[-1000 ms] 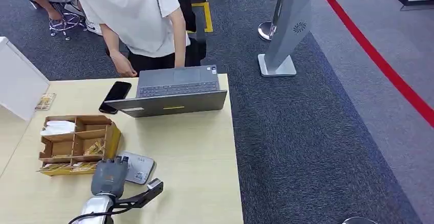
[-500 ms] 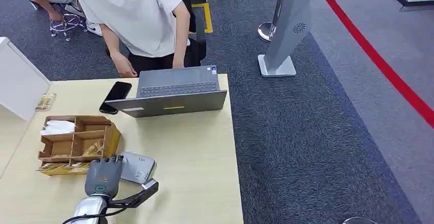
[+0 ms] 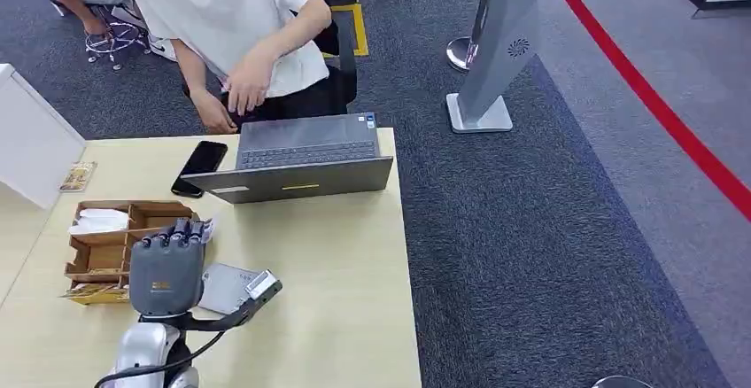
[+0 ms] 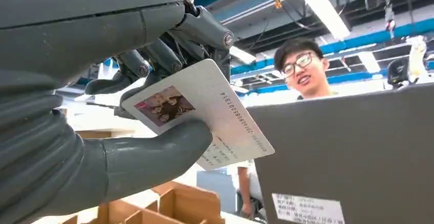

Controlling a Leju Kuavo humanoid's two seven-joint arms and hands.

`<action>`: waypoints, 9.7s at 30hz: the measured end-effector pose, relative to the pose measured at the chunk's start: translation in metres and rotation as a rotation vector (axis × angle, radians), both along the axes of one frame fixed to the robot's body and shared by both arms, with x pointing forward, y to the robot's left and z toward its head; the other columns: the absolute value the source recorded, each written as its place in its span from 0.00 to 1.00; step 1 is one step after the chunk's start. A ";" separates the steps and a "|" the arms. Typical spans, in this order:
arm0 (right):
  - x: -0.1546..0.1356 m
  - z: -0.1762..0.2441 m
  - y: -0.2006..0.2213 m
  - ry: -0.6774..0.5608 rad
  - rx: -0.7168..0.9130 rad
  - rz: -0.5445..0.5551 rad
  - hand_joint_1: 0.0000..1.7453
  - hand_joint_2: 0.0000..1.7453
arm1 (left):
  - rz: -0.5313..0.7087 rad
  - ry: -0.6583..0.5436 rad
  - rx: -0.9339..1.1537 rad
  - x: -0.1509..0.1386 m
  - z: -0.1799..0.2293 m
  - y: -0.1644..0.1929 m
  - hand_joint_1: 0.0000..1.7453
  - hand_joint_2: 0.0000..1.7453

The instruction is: Pass the card to the sensor for recognition and then transmit it.

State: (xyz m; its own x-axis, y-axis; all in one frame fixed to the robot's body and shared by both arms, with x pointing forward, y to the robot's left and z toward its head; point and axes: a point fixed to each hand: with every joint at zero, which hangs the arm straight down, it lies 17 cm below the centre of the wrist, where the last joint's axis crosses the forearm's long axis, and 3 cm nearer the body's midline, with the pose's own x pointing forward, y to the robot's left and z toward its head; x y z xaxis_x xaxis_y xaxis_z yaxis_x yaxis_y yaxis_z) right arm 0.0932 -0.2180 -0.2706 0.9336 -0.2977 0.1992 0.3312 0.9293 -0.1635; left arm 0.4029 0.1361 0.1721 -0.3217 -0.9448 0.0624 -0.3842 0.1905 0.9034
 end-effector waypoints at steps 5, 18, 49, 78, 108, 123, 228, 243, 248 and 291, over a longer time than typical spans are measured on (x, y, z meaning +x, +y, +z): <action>0.000 0.000 0.000 -0.001 0.001 0.004 0.00 1.00 | -0.001 -0.008 -0.004 0.000 0.004 0.000 1.00 1.00; 0.001 0.000 0.000 -0.002 0.001 0.006 0.00 1.00 | -0.004 -0.028 -0.009 -0.001 0.008 0.000 1.00 1.00; 0.006 0.001 0.003 -0.013 -0.010 0.092 0.00 1.00 | 0.179 -0.268 -0.015 0.043 0.072 0.093 1.00 1.00; 0.015 0.003 0.004 -0.006 -0.030 0.157 0.00 1.00 | 0.306 -0.210 0.012 0.098 0.055 0.185 0.00 1.00; 0.015 0.003 0.004 -0.005 -0.031 0.154 0.00 1.00 | 0.319 -0.185 0.011 0.101 0.045 0.188 0.00 1.00; 0.000 0.000 0.003 -0.008 0.005 -0.009 0.00 1.00 | -0.010 -0.319 0.122 -0.078 0.055 0.076 0.00 1.00; -0.007 -0.001 0.002 0.016 0.021 -0.062 0.00 1.00 | 0.269 0.368 0.187 -0.059 -0.105 0.153 0.00 1.00; -0.006 -0.001 0.001 0.025 0.007 -0.025 0.00 1.00 | 0.365 0.272 0.136 -0.027 -0.094 0.164 0.00 1.00; -0.006 -0.001 0.001 0.025 0.007 -0.024 0.00 1.00 | 0.367 0.272 0.130 -0.025 -0.096 0.162 0.00 1.00; -0.006 -0.001 0.001 0.025 0.007 -0.024 0.00 1.00 | 0.381 0.287 0.117 -0.025 -0.102 0.163 0.00 1.00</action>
State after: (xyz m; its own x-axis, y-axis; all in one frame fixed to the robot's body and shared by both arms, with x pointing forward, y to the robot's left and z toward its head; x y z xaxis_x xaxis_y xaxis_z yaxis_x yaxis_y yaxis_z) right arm 0.0869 -0.2172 -0.2716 0.9310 -0.3210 0.1738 0.3489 0.9224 -0.1655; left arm 0.3784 0.2986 0.0706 0.0625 -0.9979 -0.0158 -0.1389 -0.0244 0.9900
